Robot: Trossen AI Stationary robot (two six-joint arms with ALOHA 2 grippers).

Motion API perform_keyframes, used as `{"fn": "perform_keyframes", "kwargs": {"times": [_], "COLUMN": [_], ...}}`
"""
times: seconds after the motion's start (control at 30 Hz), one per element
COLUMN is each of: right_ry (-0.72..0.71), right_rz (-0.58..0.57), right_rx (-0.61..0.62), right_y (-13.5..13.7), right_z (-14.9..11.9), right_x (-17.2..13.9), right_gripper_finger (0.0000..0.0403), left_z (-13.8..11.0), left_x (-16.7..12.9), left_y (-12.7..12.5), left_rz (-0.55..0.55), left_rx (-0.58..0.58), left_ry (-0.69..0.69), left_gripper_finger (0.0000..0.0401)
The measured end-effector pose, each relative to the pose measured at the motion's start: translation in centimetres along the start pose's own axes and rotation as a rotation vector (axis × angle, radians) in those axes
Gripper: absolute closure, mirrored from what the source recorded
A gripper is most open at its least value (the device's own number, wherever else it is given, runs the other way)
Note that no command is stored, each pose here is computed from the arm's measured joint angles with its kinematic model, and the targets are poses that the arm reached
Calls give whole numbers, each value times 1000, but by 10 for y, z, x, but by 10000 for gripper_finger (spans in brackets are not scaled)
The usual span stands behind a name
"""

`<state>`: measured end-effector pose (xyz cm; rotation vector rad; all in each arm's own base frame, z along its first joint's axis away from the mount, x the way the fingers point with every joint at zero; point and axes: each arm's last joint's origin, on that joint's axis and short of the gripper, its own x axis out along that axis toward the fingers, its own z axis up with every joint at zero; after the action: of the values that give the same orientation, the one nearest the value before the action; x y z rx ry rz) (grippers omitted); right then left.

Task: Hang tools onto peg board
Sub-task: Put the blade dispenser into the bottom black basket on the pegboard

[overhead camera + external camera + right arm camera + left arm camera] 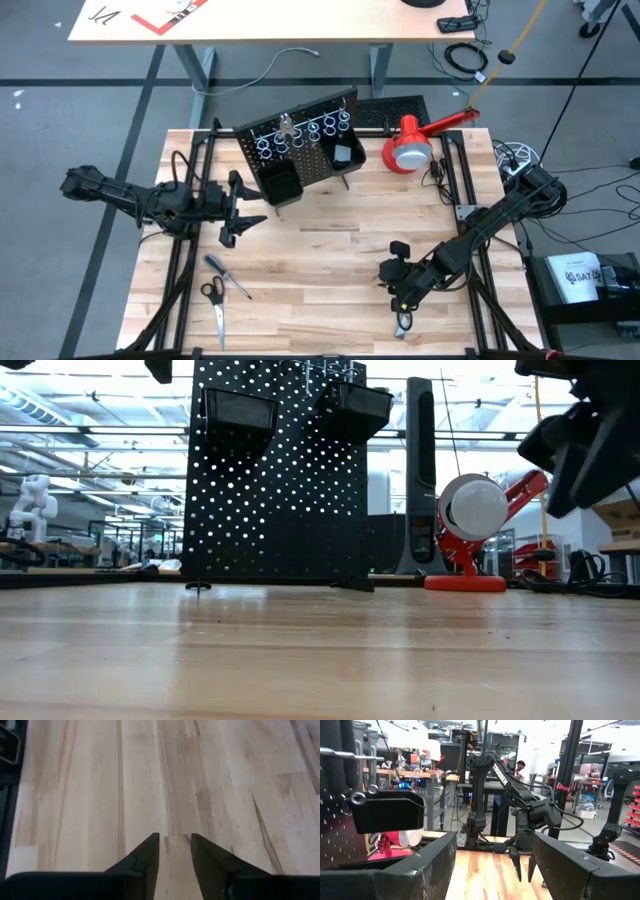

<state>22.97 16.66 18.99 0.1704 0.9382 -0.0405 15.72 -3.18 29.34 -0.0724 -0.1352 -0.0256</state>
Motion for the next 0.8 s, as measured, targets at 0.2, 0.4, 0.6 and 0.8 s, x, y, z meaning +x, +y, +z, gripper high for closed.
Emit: {"fn": "perform_keyframes", "kwargs": {"times": [0.2, 0.4, 0.6, 0.8], "right_ry": [89, 219, 289, 301], "right_rz": [86, 109, 126, 158], "right_rx": [-13, 31, 68, 64], "right_y": [10, 20, 22, 25], "right_z": [-11, -24, -31, -32], "right_x": [-4, -13, -16, -17], "right_gripper_finger": [326, 303, 209, 130], "left_z": [-4, -2, -1, -2], "left_x": [4, 4, 4, 4], "left_y": [-1, -1, -1, -1], "left_rz": [0, 0, 0, 0], "left_rx": [2, 22, 20, 22], "left_ry": [22, 5, -1, 2], "left_gripper_finger": [131, 131, 131, 131]}}
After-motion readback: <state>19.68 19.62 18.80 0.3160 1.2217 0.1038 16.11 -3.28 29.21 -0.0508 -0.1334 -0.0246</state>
